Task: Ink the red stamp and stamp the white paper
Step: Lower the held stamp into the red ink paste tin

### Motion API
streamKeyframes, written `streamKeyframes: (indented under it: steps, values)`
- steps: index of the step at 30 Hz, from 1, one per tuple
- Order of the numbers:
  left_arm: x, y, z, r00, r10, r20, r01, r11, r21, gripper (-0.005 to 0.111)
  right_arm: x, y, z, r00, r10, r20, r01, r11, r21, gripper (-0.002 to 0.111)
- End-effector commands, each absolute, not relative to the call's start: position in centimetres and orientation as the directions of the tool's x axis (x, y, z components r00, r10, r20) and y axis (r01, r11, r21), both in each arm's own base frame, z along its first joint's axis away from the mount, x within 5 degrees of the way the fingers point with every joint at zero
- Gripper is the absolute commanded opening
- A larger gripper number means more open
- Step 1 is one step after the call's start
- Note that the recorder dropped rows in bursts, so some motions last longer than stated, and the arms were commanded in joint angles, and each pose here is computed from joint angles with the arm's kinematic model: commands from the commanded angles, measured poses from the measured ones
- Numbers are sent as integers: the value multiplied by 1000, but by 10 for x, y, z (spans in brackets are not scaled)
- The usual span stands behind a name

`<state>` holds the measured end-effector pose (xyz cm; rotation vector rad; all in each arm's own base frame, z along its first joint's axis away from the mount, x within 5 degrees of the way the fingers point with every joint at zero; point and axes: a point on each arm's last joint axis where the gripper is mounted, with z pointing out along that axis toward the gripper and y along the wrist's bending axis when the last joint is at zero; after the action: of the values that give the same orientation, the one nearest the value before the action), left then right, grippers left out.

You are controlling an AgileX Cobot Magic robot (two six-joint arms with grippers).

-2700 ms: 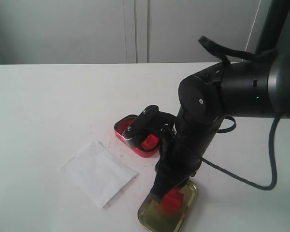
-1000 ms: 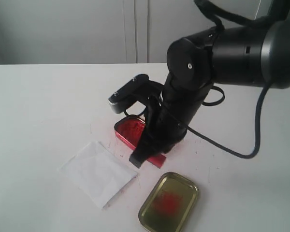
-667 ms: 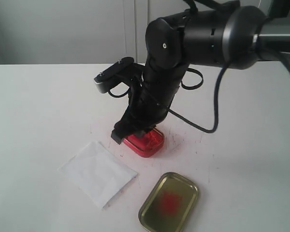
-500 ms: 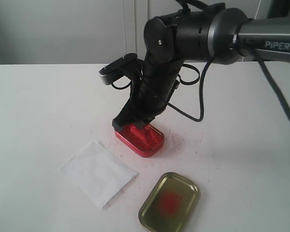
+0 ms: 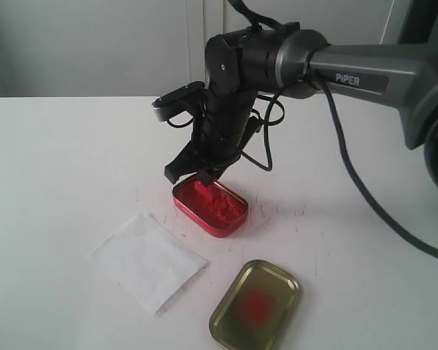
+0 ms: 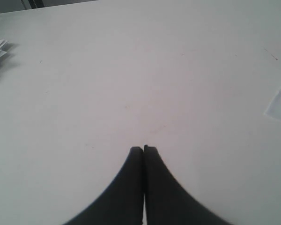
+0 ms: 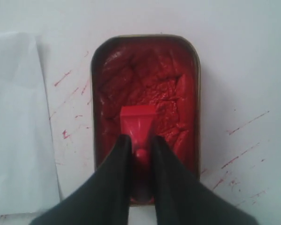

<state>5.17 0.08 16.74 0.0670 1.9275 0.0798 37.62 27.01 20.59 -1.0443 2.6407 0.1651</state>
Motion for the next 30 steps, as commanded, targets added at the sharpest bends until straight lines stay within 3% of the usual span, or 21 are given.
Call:
streamKeyframes:
  steps: [1, 10, 17, 30]
  values:
    - [52, 0, 166, -354, 79, -932, 11, 997, 81, 0, 383, 271, 205, -704, -643, -302, -675, 738, 1, 0]
    - [52, 0, 166, -354, 79, -932, 11, 997, 81, 0, 389, 272, 177, -707, -662, -250, -679, 733, -20, 0]
    - [52, 0, 166, -354, 79, -932, 11, 997, 81, 0, 389, 272, 136, -726, -676, -127, -681, 732, -2, 0]
    - [52, 0, 166, -354, 79, -932, 11, 997, 81, 0, 383, 267, 121, -732, -681, -41, -681, 732, 10, 0]
